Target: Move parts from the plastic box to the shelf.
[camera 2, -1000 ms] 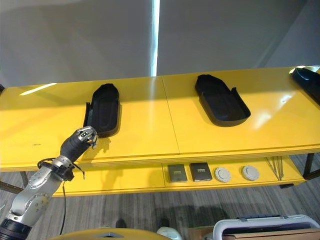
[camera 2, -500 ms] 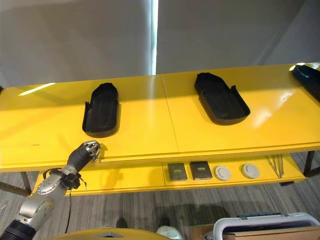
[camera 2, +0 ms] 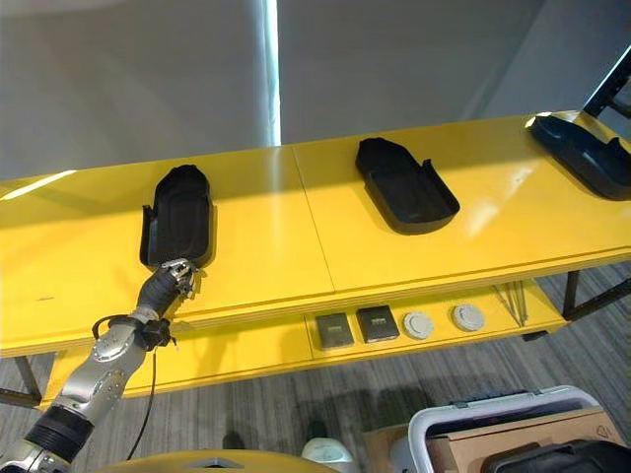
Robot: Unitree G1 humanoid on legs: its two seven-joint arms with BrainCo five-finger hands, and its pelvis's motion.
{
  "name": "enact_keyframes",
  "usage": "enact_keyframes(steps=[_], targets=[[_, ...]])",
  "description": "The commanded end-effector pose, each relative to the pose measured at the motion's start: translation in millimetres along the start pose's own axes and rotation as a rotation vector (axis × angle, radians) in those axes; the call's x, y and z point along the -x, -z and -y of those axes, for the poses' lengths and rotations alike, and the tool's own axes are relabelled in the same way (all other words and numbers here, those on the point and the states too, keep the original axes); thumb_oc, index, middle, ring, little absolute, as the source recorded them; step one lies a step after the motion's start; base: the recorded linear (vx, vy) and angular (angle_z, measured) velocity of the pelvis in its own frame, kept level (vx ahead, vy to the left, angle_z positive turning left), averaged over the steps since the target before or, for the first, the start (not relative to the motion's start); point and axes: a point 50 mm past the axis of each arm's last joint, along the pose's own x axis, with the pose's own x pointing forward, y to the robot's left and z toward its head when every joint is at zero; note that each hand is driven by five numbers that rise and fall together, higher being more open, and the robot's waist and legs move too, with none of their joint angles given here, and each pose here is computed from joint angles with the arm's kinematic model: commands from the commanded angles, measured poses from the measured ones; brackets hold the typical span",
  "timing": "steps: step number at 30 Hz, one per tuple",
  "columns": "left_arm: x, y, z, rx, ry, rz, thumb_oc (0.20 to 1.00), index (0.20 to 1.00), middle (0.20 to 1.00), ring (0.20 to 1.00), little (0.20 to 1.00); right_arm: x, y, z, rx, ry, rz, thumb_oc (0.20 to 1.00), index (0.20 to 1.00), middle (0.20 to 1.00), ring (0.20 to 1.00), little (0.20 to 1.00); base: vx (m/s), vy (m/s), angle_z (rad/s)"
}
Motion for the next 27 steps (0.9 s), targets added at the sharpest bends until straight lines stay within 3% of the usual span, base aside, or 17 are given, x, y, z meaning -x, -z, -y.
enact_keyframes(steps=[1,12,20,21,22,23,27], targets=[[-17,-21,4,-0.036,-0.008,0.110,0.200,0.200,0.200,0.200,0.200,-1,-3,3,0.039,0.010,0.009,1.000,1.000,1.000,1.000,1.000,0.01,-0.001,-0.04],[-26,-6,-12,-0.038,-0.140,0.045,0.200,0.200,0.200,0.200,0.200,-2,-3,5,0.069,0.006,0.011,1.000,1.000,1.000,1.000,1.000,0.00,0.000,-0.01],[-26,-10,-13,-0.053,-0.130,0.073,0.200,0.200,0.200,0.200,0.200,-2,-1,5,0.075,0.007,0.008,1.000,1.000,1.000,1.000,1.000,0.00,0.000,0.00],[-26,-15,-11,-0.064,-0.097,0.100,0.529,0.529,0.529,0.529,0.529,-2,-1,5,0.073,0.007,0.006,1.000,1.000,1.000,1.000,1.000,0.00,0.000,0.00],[-26,-16,-11,-0.068,-0.088,0.107,0.630,0.630,0.630,0.630,0.630,-2,-1,5,0.073,0.007,0.006,1.000,1.000,1.000,1.000,1.000,0.00,0.000,0.00],[-26,-21,-9,-0.076,-0.066,0.123,1.000,1.000,1.000,1.000,1.000,-2,-1,5,0.071,0.009,0.006,1.000,1.000,1.000,1.000,1.000,0.00,0.000,0.00],[-21,-44,4,-0.112,0.067,0.216,1.000,1.000,1.000,1.000,1.000,-3,-3,6,0.057,0.015,0.002,1.000,1.000,1.000,1.000,1.000,0.00,0.000,0.00]])
